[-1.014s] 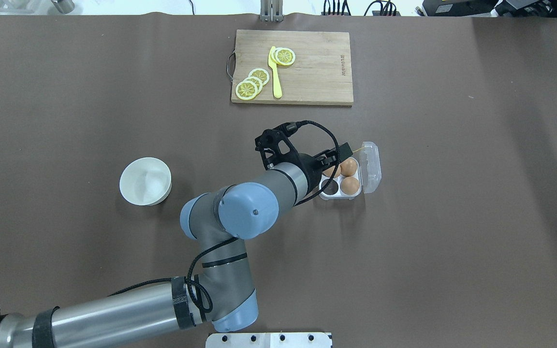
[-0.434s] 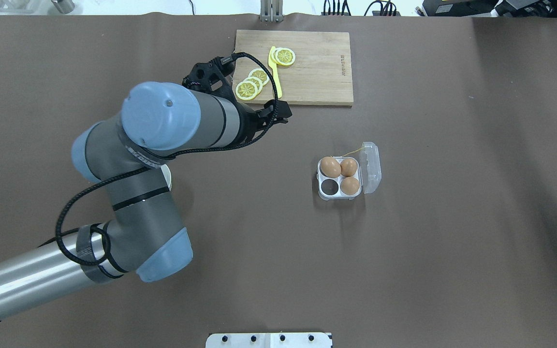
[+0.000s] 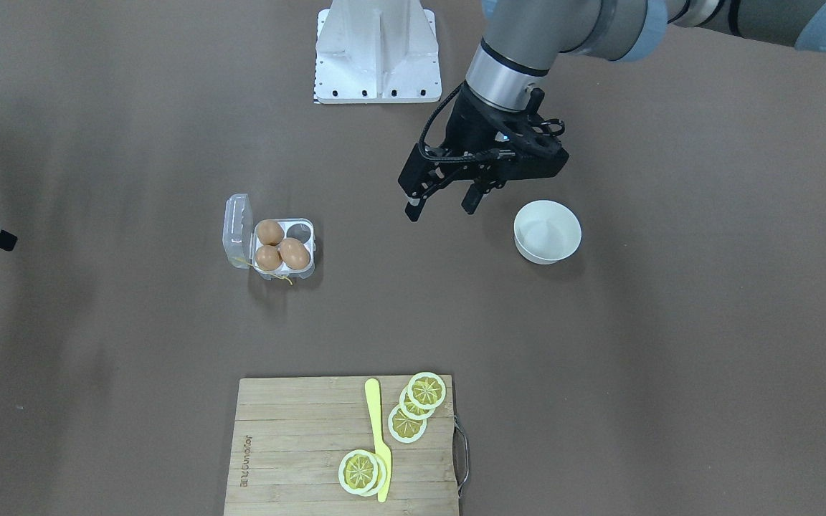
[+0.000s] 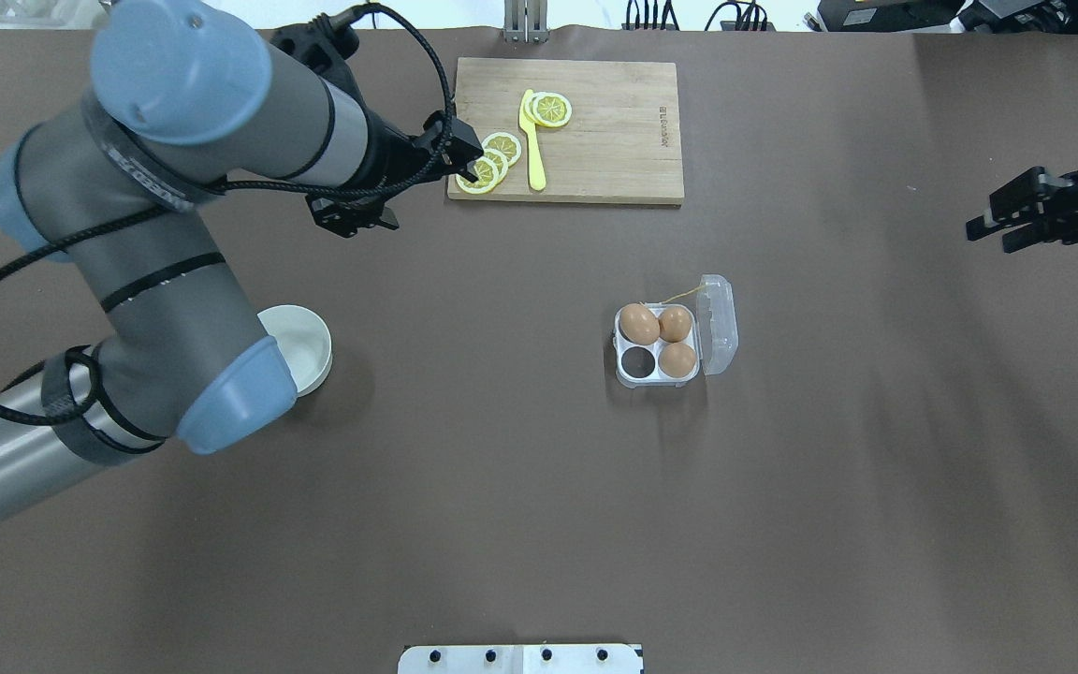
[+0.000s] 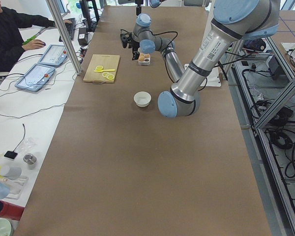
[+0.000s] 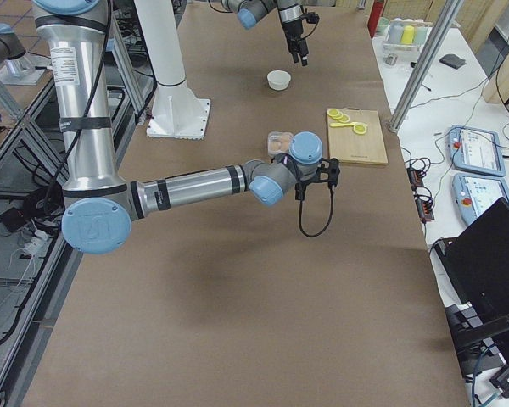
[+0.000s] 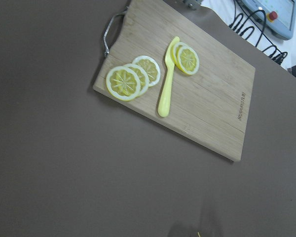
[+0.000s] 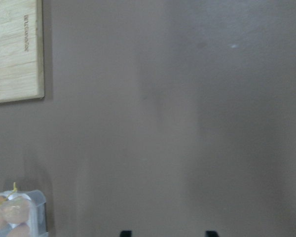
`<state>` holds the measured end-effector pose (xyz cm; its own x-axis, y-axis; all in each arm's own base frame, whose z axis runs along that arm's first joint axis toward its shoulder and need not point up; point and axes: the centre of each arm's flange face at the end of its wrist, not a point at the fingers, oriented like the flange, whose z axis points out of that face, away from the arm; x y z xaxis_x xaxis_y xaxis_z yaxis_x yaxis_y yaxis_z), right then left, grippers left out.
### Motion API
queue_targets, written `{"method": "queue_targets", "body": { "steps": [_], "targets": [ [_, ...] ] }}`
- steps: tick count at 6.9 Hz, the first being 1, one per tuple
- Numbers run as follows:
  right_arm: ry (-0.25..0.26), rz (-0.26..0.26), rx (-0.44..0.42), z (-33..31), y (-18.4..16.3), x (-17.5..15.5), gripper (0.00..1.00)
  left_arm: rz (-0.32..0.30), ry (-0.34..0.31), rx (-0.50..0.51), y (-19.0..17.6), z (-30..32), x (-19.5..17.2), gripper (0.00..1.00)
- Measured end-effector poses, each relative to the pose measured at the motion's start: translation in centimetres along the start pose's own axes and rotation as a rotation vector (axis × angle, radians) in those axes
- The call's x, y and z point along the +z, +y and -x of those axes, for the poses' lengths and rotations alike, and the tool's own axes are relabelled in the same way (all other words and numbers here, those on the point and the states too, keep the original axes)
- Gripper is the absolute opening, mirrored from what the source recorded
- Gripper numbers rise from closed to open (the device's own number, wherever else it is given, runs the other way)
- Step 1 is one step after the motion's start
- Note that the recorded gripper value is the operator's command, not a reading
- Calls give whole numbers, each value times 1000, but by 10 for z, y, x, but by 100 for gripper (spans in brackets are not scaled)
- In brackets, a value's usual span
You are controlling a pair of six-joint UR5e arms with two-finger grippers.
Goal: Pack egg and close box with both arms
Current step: 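Withdraw the left gripper while the right arm reaches toward the box lid, then push the open clear lid down over the eggs with the right gripper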
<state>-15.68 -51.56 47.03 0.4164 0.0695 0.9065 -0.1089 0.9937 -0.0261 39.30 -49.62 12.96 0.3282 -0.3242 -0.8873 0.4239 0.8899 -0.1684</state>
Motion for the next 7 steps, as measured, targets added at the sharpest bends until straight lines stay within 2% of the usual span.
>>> {"method": "queue_targets", "body": {
  "steps": [2,4,7],
  "targets": [
    [-29,26,-6,78,26,52,0,7,-57,10,-18,29,-10,98],
    [-42,31,-4,144,52,96,0,4,-70,8,-24,38,-12,98],
    [-52,34,16,181,64,120,0,2,-72,7,-25,39,-11,98]
  ]
}}
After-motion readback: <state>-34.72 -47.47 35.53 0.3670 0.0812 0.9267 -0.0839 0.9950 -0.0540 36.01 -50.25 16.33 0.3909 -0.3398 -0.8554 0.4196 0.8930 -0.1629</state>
